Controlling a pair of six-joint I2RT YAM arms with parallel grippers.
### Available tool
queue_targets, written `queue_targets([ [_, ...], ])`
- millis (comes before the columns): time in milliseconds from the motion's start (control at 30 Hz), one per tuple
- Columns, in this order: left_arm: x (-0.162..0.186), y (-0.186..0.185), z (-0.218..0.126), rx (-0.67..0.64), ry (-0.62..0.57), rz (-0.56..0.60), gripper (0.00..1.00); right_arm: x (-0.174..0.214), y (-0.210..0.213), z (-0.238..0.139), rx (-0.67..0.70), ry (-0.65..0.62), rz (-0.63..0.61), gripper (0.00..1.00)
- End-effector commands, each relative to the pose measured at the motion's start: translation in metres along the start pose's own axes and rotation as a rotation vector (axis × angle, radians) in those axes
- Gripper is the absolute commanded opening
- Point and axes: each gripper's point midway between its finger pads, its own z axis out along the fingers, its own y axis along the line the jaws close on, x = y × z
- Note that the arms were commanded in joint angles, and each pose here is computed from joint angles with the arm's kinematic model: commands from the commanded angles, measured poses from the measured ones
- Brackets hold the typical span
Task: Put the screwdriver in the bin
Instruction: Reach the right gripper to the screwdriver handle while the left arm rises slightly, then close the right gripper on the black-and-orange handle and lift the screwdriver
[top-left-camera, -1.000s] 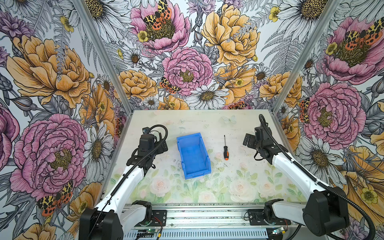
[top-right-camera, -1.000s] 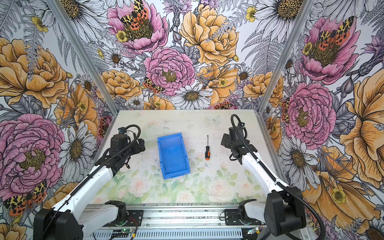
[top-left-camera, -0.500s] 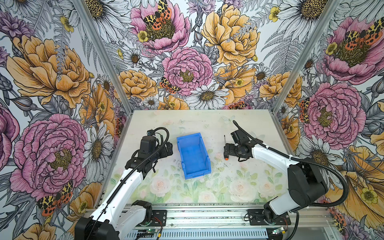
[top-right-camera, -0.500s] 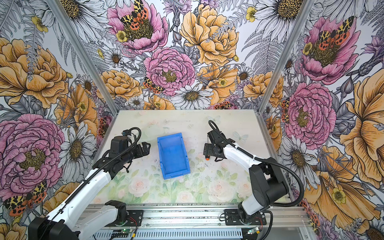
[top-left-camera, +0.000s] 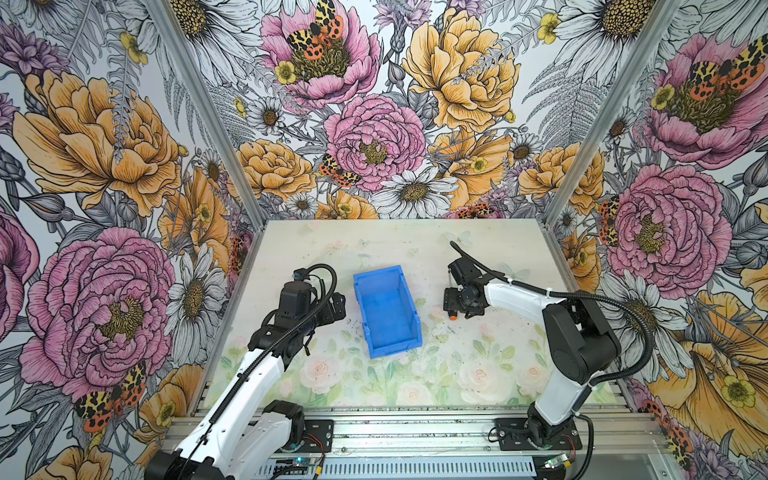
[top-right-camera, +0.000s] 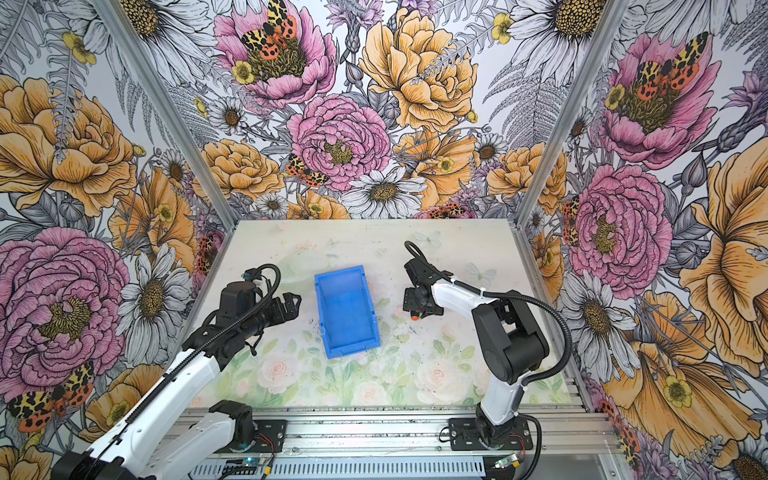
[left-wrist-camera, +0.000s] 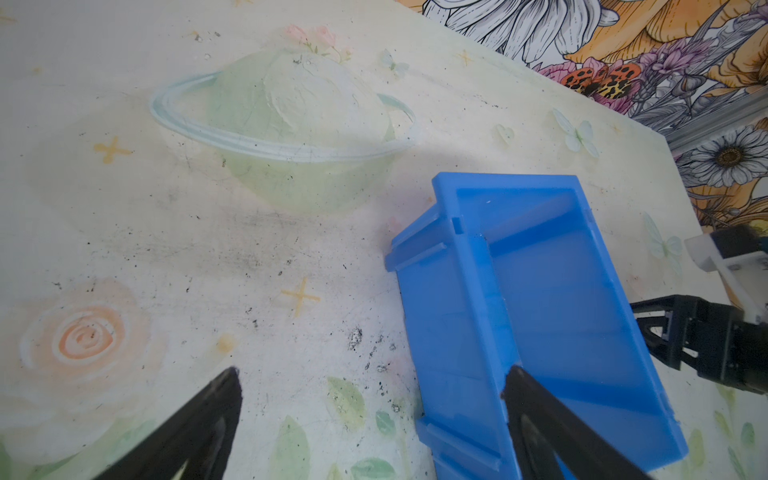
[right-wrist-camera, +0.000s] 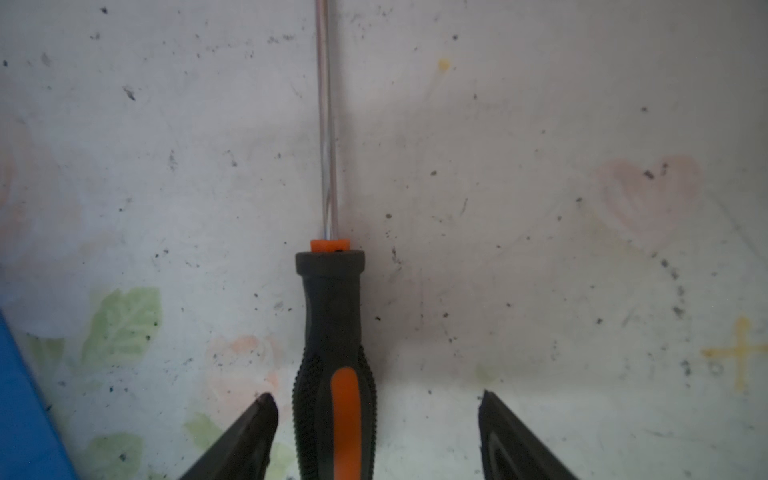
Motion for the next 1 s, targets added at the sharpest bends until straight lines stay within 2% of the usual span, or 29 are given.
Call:
queue_targets([
  [0,0.006,-0.003,-0.001,0.020,0.010,-0.016,0.99,-0.006,0.004,0.004,0.019,-0.010,-0.021,0.73],
  [267,0.008,-0.002,-0.002,0.022,0.009,-0.023,0.99,-0.001,0.000,0.015,0.051,0.012,-0.033,0.53],
  [600,0.010,0.002,-0.005,0.024,0.000,-0.042,0.99,0.003,0.000,0.005,0.031,0.004,-0.061,0.09],
  [767,0.007,0.005,-0.006,0.021,-0.007,-0.055,0.99,-0.007,0.007,-0.034,-0.038,-0.065,-0.062,0.02],
  [967,0.002,0.013,-0.005,0.010,-0.008,-0.082,0.99,-0.020,0.034,-0.098,-0.195,-0.183,-0.076,0.00],
])
